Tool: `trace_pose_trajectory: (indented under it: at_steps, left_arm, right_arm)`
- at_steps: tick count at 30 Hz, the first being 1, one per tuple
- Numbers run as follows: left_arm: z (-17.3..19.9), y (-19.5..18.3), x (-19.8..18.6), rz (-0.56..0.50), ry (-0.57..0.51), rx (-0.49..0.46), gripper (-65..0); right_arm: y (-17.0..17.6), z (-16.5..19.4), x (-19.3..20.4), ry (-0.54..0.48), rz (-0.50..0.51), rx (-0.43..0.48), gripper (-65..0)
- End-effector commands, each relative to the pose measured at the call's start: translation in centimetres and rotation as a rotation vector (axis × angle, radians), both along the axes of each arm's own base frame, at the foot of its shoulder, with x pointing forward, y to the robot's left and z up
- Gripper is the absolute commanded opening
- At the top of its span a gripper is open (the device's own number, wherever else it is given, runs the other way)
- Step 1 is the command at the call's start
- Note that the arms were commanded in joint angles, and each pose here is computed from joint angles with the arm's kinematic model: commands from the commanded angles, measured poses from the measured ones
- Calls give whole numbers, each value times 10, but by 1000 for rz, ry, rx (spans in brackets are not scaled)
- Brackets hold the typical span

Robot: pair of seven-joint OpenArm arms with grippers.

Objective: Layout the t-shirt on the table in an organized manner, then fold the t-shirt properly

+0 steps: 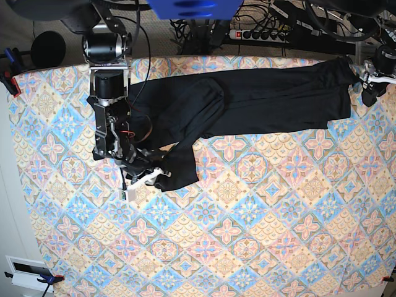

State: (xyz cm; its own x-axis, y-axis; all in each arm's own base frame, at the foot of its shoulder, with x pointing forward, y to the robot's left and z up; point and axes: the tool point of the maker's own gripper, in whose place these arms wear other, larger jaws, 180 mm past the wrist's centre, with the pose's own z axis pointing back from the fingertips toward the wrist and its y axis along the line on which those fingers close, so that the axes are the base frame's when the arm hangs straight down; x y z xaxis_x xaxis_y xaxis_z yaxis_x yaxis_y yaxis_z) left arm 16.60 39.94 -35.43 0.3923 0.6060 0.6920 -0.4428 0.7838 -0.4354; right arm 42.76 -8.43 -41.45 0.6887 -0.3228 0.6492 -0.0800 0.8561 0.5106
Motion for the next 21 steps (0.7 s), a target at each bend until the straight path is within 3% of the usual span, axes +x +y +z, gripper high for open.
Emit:
trace_pose_trajectory:
  at_steps: [1, 21]
  left_arm:
    - [17, 10, 6, 3, -46, 42, -273]
    - [17, 10, 6, 4, -47, 41, -273]
  right_arm:
    - [-1, 20, 16, -63, -5, 15, -447]
    - [-9, 16, 12, -53, 1, -9, -447]
